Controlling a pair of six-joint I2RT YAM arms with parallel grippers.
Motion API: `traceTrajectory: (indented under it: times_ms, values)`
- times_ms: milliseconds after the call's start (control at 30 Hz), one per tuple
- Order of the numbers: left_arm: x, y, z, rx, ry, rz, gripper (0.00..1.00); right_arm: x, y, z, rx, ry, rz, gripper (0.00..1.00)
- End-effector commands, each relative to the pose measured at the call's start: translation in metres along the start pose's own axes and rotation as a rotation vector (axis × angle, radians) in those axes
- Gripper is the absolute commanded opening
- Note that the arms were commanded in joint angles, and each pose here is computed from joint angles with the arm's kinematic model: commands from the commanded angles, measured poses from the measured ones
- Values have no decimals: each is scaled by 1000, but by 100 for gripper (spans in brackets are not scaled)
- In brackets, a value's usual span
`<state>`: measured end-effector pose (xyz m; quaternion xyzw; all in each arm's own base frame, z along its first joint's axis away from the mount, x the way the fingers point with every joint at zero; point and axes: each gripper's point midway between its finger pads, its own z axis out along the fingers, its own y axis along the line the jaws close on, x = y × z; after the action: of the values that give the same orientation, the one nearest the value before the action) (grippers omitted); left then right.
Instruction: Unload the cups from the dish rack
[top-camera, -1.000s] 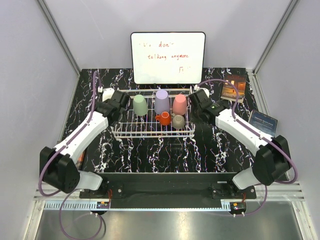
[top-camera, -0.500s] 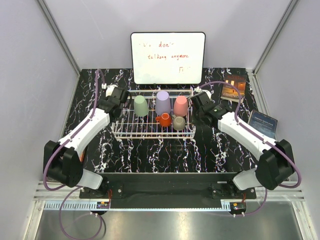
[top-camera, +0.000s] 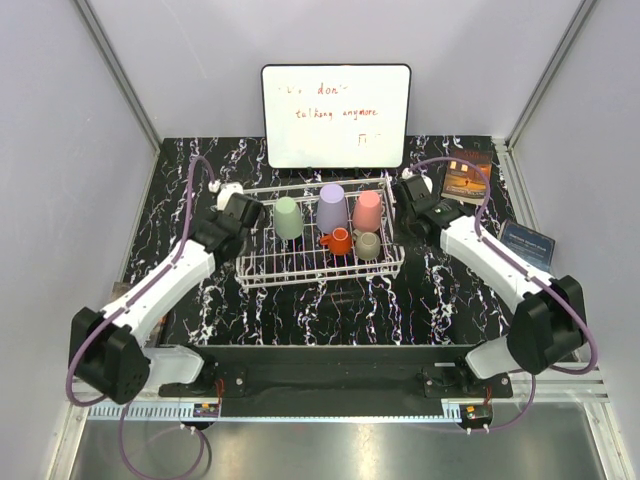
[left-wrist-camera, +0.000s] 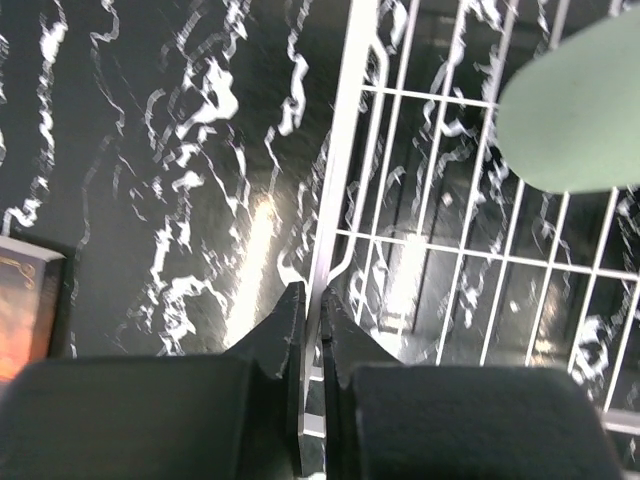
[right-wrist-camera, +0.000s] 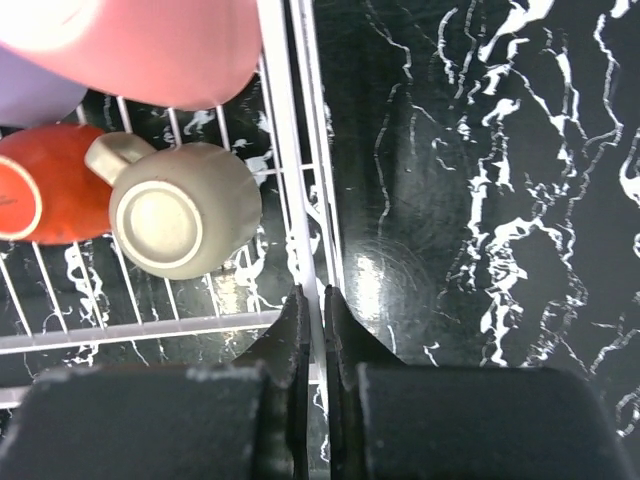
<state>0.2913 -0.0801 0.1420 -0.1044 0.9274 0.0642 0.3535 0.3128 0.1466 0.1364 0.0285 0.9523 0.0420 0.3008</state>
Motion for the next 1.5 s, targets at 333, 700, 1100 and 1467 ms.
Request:
traceTrajectory:
  times_ms: [333,700,1100,1467]
  values:
    - [78,-67,-70,243,92,145,0,-82,31,32,-52,-47,197,0]
    - [125,-139,-107,383,92,422,0,-111,53,59,-154,11,208,0]
    - [134,-169,-130,487,64,407,0,-116,48,55,-130,-1,161,0]
    - [165,-211,-168,657,44,623,0,-135,55,66,-149,-26,158,0]
